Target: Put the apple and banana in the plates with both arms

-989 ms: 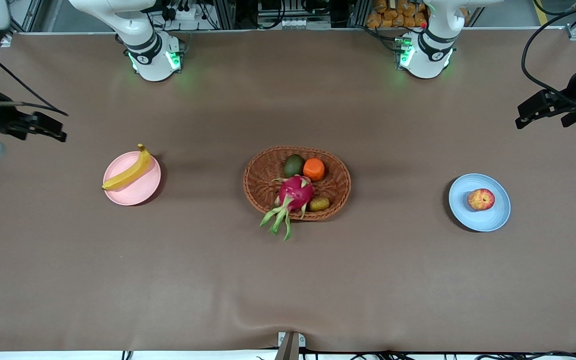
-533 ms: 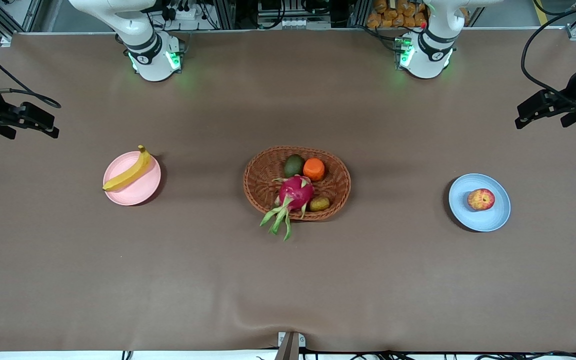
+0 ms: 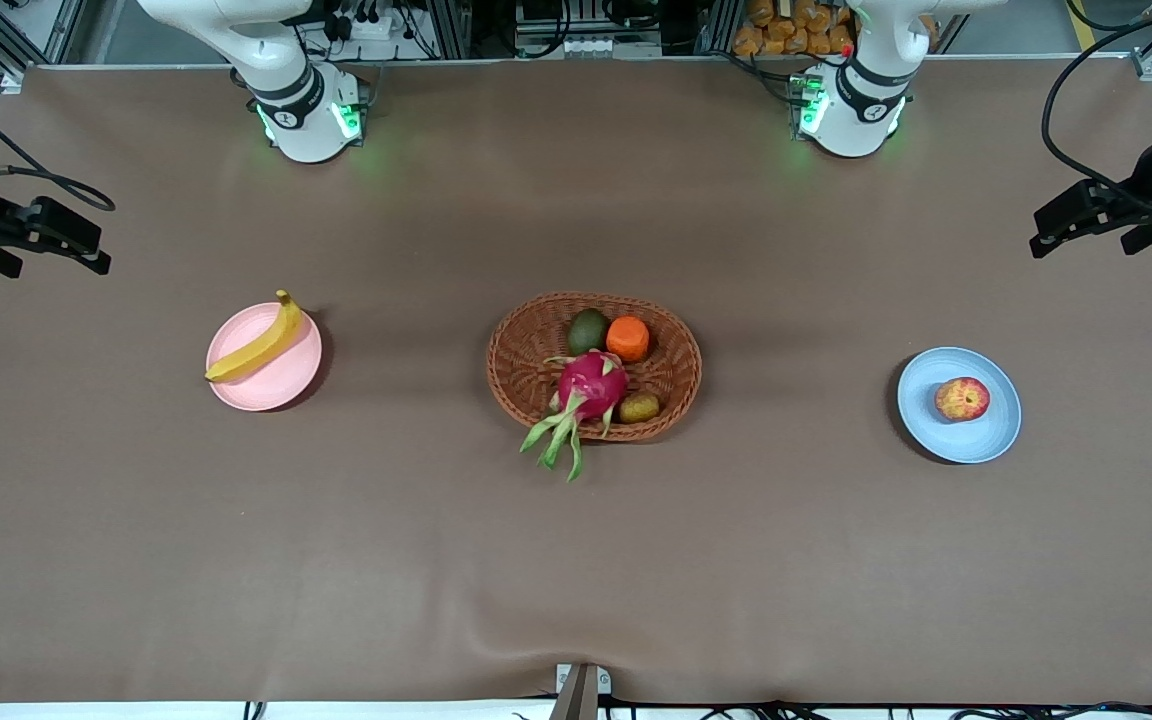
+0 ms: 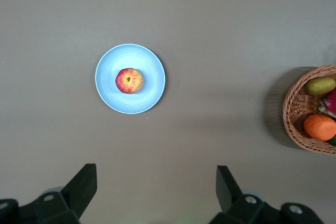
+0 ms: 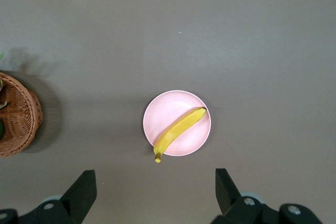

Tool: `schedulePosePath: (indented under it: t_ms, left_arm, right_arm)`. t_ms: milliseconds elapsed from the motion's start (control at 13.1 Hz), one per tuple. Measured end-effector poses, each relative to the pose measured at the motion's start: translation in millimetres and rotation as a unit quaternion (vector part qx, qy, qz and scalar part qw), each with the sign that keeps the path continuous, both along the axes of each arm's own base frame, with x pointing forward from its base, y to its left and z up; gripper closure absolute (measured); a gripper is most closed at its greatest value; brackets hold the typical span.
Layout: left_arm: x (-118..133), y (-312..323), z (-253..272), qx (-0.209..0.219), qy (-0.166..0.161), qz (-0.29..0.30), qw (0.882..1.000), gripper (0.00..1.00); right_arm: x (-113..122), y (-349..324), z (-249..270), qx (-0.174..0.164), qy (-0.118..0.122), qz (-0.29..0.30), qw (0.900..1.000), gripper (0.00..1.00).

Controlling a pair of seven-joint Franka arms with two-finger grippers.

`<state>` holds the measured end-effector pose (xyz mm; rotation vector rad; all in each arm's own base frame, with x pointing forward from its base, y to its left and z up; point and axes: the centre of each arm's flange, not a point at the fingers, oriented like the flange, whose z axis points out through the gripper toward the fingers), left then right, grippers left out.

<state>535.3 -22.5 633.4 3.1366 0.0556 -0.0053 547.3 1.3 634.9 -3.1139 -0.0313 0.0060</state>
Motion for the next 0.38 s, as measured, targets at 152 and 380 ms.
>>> schedulePosePath:
  t_ms: [152, 380]
  left_arm:
    - [1.2, 0.0, -2.2, 0.0, 0.002, 0.0, 1.0, 0.0]
    - [3.5, -0.1, -6.3, 0.0, 0.006, 0.0, 1.0, 0.0]
  right_arm:
    - [-2.9, -0.6, -1.0, 0.0, 0.011, 0.0, 1.0, 0.0]
    - [-3.7, -2.9, -1.1, -0.004, 0.015, -0.001, 1.0, 0.0]
